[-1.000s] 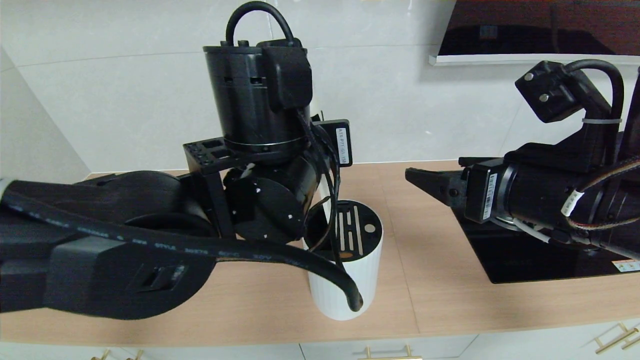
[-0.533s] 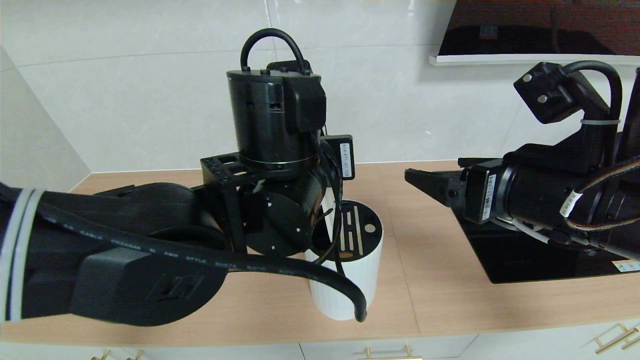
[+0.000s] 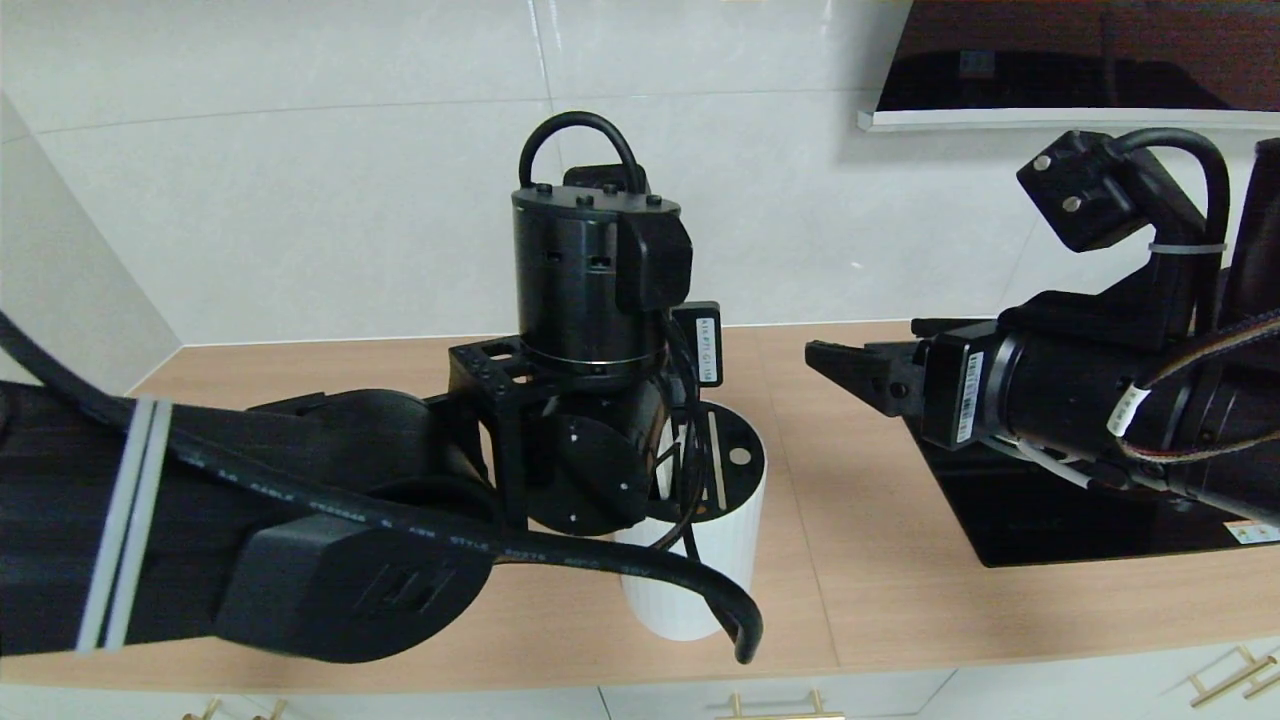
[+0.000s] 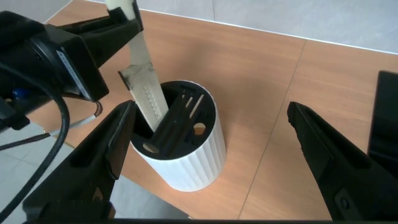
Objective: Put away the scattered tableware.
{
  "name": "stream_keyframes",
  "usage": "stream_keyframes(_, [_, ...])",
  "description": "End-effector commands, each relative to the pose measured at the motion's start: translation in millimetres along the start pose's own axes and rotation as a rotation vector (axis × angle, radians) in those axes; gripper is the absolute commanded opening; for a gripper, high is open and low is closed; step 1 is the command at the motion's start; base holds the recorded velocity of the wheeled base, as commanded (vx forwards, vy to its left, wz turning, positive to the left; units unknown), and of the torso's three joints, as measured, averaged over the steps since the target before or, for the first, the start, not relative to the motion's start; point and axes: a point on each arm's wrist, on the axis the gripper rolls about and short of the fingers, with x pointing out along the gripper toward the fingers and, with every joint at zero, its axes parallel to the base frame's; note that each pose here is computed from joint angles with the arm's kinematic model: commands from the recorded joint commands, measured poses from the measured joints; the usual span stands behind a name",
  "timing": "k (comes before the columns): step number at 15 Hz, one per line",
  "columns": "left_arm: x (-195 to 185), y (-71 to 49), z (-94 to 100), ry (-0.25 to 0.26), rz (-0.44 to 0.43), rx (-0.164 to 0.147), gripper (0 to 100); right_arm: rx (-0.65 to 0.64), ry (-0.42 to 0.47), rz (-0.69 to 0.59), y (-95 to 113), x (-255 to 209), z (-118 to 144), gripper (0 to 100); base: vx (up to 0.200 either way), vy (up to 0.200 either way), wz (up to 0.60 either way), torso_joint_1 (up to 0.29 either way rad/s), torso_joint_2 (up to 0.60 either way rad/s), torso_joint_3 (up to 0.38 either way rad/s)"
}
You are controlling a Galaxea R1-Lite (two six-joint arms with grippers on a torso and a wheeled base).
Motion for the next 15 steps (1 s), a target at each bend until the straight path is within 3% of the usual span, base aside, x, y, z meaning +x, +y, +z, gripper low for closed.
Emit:
stream_keyframes(1, [3.1,-2.3,-6.2,0.012,0.002,-0.001,0,-0.003,0.011,-0.002,0.6,3.5,-2.7,100,0.0,0.0,0.0,0.0,0.0,0.0])
stream_keyframes(8, [11.3,-7.0,-25.1,0.051,0.012,-0.013,0,-0.005,0.019,-0.003,1.1,6.6,-4.5,100,0.0,0.0,0.0,0.0,0.0,0.0])
stream_keyframes(15, [15.5,-9.1,-36.0,0.073,0.017,0.003,0,-0.006,0.022,-0.001,1.2,7.0,-5.0,100,0.0,0.0,0.0,0.0,0.0,0.0])
